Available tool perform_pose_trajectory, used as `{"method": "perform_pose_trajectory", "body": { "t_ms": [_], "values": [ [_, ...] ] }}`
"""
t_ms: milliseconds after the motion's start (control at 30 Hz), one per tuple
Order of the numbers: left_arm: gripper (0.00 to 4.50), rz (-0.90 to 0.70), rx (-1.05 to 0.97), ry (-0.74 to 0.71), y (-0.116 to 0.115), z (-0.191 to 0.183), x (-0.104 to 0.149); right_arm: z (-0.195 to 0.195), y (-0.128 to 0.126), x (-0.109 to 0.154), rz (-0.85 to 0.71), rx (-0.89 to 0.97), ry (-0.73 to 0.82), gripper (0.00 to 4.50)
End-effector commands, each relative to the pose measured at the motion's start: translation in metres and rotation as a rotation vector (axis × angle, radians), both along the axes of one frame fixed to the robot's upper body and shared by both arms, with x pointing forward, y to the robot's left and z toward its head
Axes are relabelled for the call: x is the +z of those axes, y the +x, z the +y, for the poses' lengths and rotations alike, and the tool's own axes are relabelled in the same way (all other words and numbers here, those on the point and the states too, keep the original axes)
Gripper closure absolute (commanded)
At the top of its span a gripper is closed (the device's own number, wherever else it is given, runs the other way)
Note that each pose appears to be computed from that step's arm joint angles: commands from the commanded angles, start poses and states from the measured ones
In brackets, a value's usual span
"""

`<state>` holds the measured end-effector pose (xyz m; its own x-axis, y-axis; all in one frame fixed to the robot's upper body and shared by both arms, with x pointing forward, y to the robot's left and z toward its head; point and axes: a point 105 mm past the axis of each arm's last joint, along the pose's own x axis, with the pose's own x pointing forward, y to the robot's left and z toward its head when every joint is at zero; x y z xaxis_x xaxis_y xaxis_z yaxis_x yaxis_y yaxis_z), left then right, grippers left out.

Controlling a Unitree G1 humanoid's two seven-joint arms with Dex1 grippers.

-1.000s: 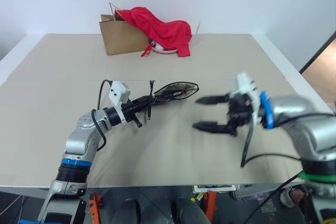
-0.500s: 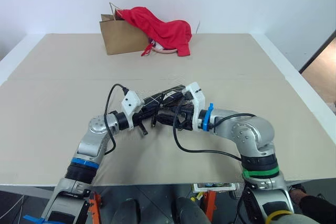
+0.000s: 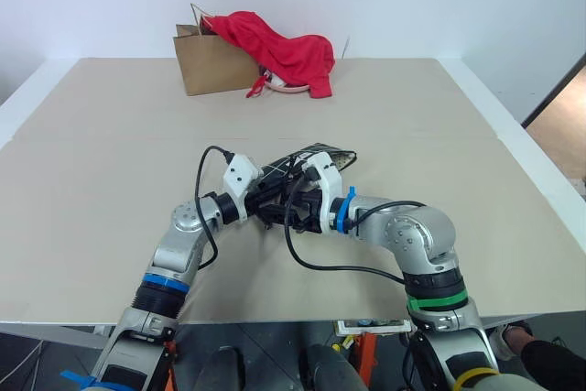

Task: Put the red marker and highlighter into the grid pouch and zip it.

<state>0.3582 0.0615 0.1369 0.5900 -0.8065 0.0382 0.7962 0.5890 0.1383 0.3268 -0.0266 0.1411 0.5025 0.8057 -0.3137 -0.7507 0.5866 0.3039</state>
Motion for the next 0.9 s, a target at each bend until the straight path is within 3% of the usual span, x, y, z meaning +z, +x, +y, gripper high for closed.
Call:
{"method": "perform_pose_trajectory", "body": {
  "t_ms": [33, 67, 100, 200, 333, 667, 900],
  "values": [
    [4.5, -0.062, -0.004, -0.074, -0.001, 0.0, 0.033, 0.0, 0.005, 0.011, -0.057, -0.003, -0.006, 1.02],
    [4.5, -0.059, -0.005, -0.076, -0.002, 0.0, 0.034, -0.001, 0.006, 0.011, -0.065, -0.006, -0.009, 1.43],
    [4.5, -0.057, -0.007, -0.076, -0.002, 0.0, 0.034, -0.002, 0.007, 0.011, -0.071, -0.008, -0.011, 1.55],
    [4.5, -0.048, -0.006, -0.076, -0.003, 0.001, 0.033, -0.002, 0.008, 0.012, -0.089, -0.007, -0.013, 2.97],
    [4.5, -0.044, -0.005, -0.077, -0.003, 0.003, 0.033, -0.003, 0.008, 0.015, -0.113, 0.003, -0.011, 4.47],
    [4.5, -0.039, -0.005, -0.075, -0.004, 0.007, 0.029, -0.019, 0.011, 0.032, -0.165, 0.007, 0.002, 4.47],
    [4.5, -0.034, -0.013, -0.061, -0.006, 0.009, 0.024, -0.091, 0.028, 0.07, -0.268, -0.103, -0.017, 4.47]
  ]
}}
